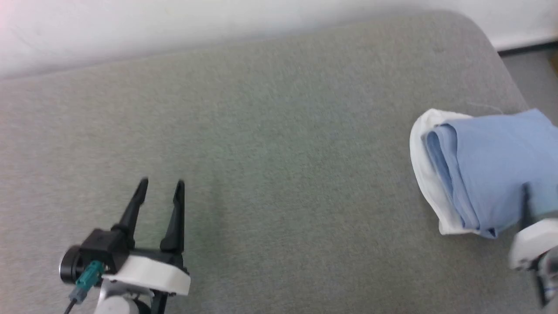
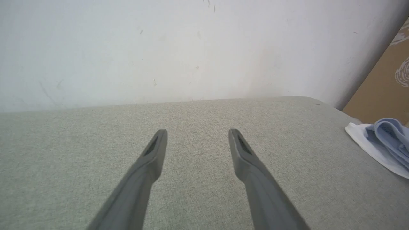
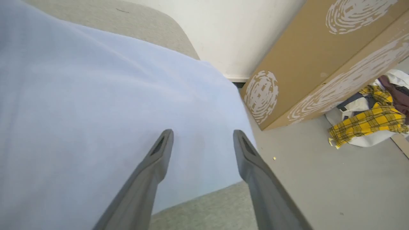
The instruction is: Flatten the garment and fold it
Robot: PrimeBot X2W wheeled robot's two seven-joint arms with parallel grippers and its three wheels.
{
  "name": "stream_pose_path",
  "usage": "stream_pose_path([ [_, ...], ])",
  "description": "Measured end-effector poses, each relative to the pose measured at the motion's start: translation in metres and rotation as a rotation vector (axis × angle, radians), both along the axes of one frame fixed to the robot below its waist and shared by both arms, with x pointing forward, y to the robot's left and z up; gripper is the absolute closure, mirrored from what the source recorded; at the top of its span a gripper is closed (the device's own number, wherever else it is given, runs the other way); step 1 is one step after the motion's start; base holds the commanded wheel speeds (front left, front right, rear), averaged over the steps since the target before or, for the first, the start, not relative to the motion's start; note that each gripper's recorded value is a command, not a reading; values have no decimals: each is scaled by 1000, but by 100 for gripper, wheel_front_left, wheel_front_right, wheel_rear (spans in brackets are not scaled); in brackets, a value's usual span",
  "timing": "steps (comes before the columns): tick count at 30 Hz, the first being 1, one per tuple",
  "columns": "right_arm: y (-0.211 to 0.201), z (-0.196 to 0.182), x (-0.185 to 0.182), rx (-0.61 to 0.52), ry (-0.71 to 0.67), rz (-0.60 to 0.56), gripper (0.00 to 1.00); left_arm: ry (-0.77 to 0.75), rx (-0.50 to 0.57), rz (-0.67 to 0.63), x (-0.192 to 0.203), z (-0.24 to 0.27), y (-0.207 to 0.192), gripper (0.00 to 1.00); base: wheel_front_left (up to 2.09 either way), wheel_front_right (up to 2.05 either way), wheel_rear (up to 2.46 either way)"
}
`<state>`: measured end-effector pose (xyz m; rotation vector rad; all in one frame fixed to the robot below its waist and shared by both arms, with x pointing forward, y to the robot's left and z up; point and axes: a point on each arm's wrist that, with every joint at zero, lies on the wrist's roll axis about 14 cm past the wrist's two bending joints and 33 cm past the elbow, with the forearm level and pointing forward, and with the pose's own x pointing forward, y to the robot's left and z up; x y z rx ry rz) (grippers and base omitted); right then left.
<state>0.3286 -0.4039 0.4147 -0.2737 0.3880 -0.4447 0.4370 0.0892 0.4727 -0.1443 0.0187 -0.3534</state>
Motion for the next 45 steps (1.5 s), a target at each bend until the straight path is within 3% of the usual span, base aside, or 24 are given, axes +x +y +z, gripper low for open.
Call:
stream_pose_path([
  [7,105,16,27,141,-166,208,0,-6,14,131,-26,10,40,0,0,0,0],
  [13,179,62,63,243,-328,395,0,-47,10,279,-37,28,87,0,0,0,0],
  [18,219,97,69,298,-436,504,0,-68,48,377,-54,34,124,0,0,0,0],
  [26,235,116,38,356,-480,544,0,-76,138,390,-82,35,145,0,0,0,0],
  [43,223,110,-11,336,-437,509,0,-79,120,348,-109,33,125,0,0,0,0],
  [44,223,110,-11,336,-437,509,100,-79,119,345,-109,33,125,100,0,0,0],
  [45,223,110,-11,336,-437,509,100,-79,119,344,-108,33,124,100,0,0,0],
])
